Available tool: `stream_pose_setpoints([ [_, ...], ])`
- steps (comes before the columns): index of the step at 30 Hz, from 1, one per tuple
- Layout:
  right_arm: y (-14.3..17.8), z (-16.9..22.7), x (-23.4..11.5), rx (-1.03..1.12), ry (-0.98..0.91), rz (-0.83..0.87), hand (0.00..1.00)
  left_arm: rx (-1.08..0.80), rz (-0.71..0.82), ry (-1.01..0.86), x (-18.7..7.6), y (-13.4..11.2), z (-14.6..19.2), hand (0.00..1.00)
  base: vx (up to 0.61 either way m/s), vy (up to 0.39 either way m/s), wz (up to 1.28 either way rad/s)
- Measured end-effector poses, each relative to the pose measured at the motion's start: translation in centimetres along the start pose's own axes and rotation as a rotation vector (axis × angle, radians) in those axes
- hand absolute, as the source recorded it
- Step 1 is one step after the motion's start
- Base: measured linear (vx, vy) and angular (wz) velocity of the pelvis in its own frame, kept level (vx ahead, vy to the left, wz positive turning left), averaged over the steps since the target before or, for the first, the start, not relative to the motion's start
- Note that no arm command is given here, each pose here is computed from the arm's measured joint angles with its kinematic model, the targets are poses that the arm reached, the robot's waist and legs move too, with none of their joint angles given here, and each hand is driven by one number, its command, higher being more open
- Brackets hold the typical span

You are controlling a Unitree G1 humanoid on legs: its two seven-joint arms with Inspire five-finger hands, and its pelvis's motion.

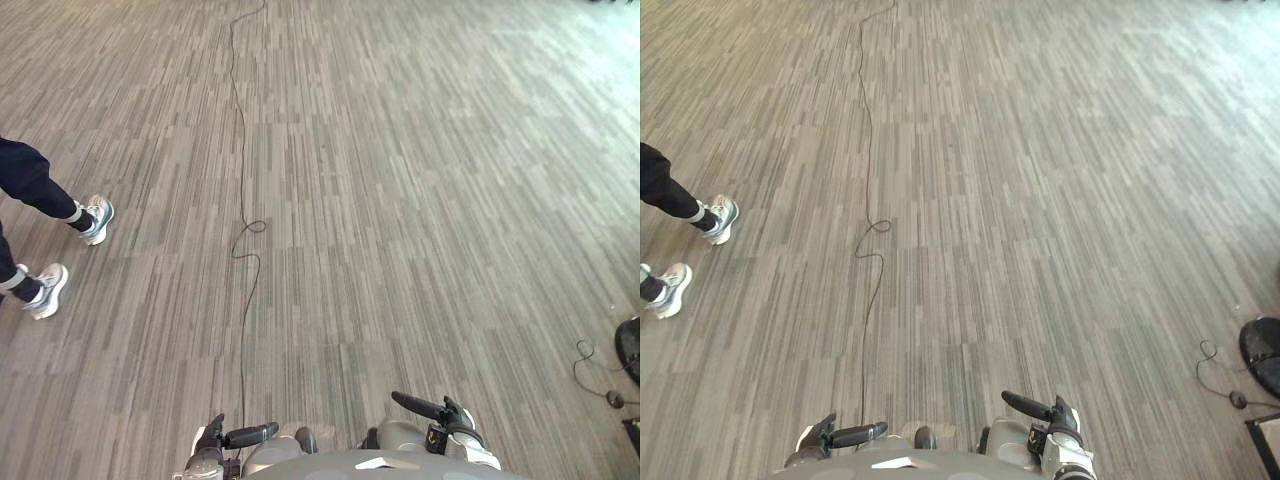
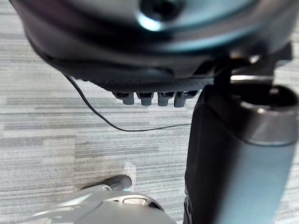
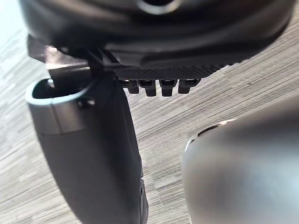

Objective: Pick up cushions and gather them together orderly.

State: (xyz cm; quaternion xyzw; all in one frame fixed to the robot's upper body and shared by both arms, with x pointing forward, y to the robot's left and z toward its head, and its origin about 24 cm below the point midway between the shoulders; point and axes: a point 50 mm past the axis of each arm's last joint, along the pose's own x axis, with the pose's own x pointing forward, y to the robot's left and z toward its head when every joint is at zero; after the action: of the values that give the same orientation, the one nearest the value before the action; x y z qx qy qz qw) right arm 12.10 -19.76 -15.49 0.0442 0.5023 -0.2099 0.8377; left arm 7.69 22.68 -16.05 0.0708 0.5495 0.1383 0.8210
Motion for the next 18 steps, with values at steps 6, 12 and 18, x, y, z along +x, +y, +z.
stream_pose_setpoints([
  [6, -1.5, 0.8, 0.3, 0.015, -0.022, -0.043, 1.00, -0.007, -0.021, 0.002, 0.1, -0.7, 0.4, 1.00, 0.50, 0.030, 0.48],
  [12, -3.4, -0.1, 0.0, -0.006, -0.006, -0.097, 1.00, -0.181, -0.014, -0.046, -0.3, -1.8, 1.5, 1.00, 0.75, -0.082, 0.09],
  [18, 0.4, 0.4, -0.4, -0.032, -0.036, -0.003, 1.00, -0.202, 0.021, -0.183, -0.3, -0.4, 4.5, 1.00, 0.49, 0.021, -0.59],
])
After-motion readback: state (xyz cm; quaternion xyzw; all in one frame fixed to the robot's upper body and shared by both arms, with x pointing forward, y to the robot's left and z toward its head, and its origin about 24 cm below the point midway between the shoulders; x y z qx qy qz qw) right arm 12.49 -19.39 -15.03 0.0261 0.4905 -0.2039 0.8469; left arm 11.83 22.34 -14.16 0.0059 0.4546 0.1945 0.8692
